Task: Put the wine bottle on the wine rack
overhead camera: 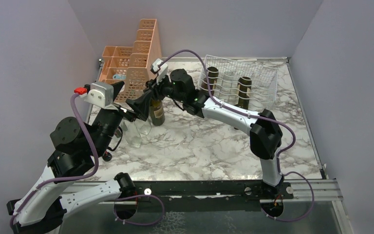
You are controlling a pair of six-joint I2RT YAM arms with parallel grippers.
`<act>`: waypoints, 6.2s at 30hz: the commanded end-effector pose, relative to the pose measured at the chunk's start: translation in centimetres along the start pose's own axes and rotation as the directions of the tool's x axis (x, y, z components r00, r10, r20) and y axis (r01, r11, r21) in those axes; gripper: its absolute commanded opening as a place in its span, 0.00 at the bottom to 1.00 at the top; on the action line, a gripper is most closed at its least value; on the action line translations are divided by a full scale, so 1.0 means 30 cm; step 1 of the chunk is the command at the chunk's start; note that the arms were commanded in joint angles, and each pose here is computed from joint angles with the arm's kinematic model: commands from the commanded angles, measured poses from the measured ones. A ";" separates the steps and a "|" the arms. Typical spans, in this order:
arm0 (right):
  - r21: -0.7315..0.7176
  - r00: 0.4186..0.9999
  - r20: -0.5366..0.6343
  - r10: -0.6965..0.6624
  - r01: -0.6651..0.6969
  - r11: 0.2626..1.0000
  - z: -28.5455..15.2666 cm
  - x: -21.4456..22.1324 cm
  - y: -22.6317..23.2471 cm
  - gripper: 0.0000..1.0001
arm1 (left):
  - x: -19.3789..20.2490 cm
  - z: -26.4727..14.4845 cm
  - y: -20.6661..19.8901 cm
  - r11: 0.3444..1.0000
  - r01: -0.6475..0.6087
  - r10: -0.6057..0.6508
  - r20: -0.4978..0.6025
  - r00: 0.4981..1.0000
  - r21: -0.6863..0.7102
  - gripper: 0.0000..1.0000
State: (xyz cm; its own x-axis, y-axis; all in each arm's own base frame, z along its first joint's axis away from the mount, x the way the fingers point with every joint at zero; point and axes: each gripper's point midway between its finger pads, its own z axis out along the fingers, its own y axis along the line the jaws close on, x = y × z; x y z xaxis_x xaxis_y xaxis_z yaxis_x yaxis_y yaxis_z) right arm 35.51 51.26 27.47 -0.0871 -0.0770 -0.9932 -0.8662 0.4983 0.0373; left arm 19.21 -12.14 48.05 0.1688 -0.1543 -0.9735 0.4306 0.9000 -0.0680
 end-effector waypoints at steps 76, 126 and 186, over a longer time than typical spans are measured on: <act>0.203 0.944 0.166 0.284 -0.314 0.927 -1.026 -0.178 0.037 0.01 | 0.986 0.108 -0.652 0.696 0.071 0.057 -0.154 0.986 0.715 0.91; 0.516 0.800 -0.418 0.431 -0.181 0.837 -1.335 0.250 0.012 0.68 | 0.697 0.413 -0.666 -0.243 -0.962 0.671 0.738 -0.075 0.123 0.02; 0.886 0.759 -0.142 0.635 -0.188 0.423 -1.387 0.487 -0.156 0.01 | 0.279 0.386 -0.645 0.523 -0.782 0.502 0.618 0.605 0.340 0.99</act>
State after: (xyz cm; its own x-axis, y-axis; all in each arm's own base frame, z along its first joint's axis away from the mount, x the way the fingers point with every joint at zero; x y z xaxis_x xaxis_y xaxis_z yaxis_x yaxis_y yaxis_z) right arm 17.06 12.78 17.36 -0.7276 0.0479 -0.6843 -0.0176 0.9959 0.0885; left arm 23.32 -36.97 37.97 0.9367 0.2573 -0.2374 0.1925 0.1878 0.9631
